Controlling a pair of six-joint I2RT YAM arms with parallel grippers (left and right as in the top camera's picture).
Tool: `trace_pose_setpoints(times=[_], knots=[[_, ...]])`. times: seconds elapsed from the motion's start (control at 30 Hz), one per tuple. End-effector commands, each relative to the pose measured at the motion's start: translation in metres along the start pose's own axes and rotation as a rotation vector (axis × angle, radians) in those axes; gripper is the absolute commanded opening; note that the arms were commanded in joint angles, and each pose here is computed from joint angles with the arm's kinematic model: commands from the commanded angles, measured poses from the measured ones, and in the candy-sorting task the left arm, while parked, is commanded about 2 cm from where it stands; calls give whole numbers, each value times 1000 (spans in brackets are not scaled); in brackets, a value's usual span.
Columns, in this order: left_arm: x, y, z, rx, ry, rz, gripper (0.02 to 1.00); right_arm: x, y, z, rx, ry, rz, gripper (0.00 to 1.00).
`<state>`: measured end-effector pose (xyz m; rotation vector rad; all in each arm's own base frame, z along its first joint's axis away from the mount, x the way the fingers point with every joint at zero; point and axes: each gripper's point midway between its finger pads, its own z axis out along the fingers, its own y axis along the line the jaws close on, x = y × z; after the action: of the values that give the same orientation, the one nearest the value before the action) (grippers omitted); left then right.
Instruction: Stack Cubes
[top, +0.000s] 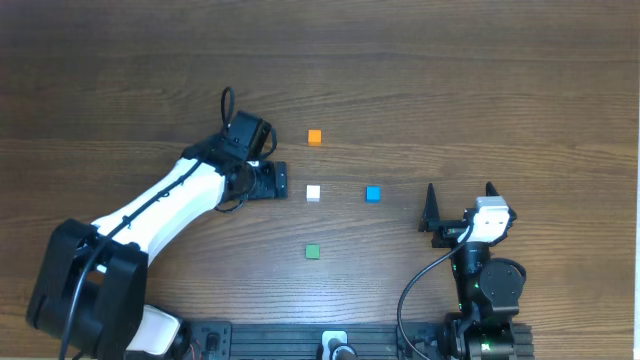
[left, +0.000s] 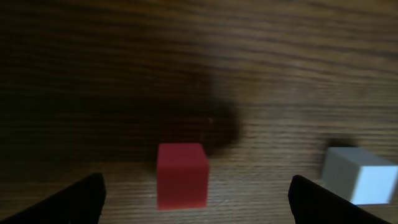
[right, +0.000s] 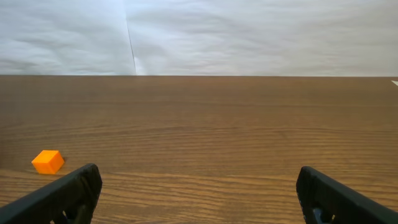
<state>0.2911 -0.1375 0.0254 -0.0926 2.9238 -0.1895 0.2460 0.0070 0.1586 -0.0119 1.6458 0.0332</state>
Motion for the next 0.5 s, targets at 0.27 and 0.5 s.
trace_pose_setpoints(times=[0.27, 0.5], knots=[[9, 11, 15, -89, 38, -28, 864, 2, 0, 0, -5, 0, -8, 993], [10, 13, 19, -106, 40, -39, 770, 2, 1, 0, -6, 0, -8, 991]])
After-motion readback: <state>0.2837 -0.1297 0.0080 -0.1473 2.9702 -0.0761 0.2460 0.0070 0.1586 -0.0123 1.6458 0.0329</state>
